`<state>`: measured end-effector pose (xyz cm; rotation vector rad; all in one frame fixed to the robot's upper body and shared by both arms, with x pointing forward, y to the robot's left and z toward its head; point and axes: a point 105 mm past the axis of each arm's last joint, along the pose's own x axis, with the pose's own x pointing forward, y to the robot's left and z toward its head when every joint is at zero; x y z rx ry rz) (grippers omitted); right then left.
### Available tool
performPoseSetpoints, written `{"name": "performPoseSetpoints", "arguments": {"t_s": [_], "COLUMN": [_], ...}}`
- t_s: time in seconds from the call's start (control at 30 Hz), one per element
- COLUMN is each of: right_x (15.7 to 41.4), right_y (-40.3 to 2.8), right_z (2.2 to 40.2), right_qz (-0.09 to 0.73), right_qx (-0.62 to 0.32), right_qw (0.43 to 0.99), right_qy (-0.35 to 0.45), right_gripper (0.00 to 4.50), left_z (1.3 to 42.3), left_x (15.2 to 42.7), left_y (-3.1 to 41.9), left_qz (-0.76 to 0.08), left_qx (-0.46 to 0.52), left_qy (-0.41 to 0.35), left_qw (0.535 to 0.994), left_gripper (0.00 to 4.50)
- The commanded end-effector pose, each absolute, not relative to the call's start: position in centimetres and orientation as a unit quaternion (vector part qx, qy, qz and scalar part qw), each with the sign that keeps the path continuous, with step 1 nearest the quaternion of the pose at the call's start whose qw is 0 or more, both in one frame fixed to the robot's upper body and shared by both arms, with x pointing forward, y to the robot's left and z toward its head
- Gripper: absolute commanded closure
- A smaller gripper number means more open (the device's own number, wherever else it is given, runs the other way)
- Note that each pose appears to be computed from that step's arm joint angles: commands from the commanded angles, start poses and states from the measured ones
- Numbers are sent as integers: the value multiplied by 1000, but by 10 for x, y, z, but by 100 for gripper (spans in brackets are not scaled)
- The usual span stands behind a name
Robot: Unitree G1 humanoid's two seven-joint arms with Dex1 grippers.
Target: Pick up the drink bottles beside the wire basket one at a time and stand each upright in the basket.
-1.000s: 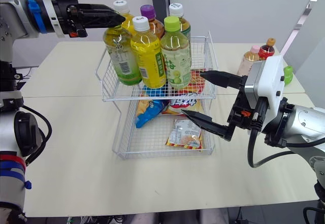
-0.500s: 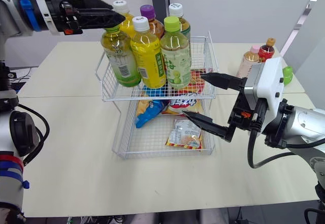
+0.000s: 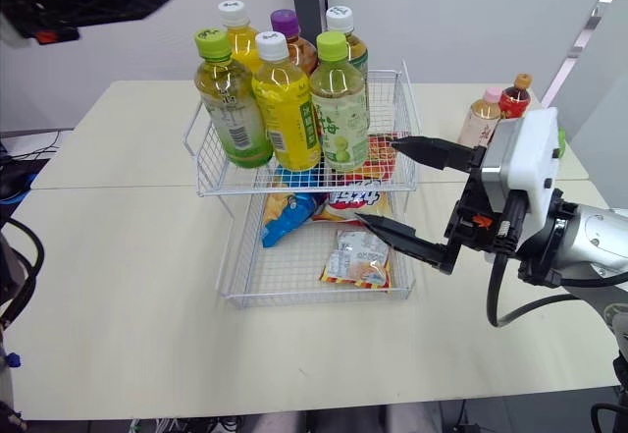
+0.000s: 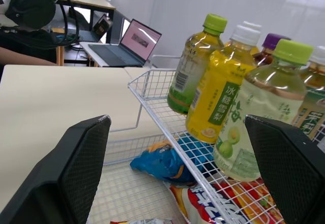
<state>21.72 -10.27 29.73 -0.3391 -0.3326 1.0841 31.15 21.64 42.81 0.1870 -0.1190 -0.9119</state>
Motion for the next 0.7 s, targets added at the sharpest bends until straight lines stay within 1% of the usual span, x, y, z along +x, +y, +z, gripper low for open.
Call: {"name": "performPoseSetpoints", "arguments": {"t_s": [0.03, 0.1, 0.2, 0.27, 0.33, 0.4, 0.5, 0.6, 0.7], "right_x": [218, 235, 248, 262, 273, 283, 295, 303, 308], "right_y": [-117, -139, -159, -178, -193, -208, -231, -254, -267], "right_z": [315, 331, 341, 346, 346, 340, 330, 313, 298], "right_qz": [483, 455, 431, 402, 382, 359, 332, 310, 289], "right_qx": [-188, -208, -229, -239, -243, -255, -244, -225, -224], "right_qw": [833, 843, 849, 860, 869, 877, 894, 912, 921], "right_qy": [-192, -198, -201, -202, -200, -192, -175, -149, -133], "right_gripper": [0, 0, 0, 0, 0, 0, 0, 0, 0], "left_z": [445, 438, 425, 402, 386, 369, 331, 284, 253], "left_x": [300, 305, 311, 314, 313, 311, 308, 303, 299], "left_y": [246, 277, 307, 338, 354, 364, 374, 375, 371], "left_qz": [-390, -318, -231, -153, -112, -91, -70, -59, -42], "left_qx": [95, 104, 142, 179, 200, 184, 186, 180, 168], "left_qy": [-115, -134, -145, -141, -141, -143, -116, -89, -66], "left_qw": [909, 933, 951, 961, 963, 968, 973, 978, 983], "left_gripper": [4, 4, 4, 4, 4, 4, 4, 4, 4]}}
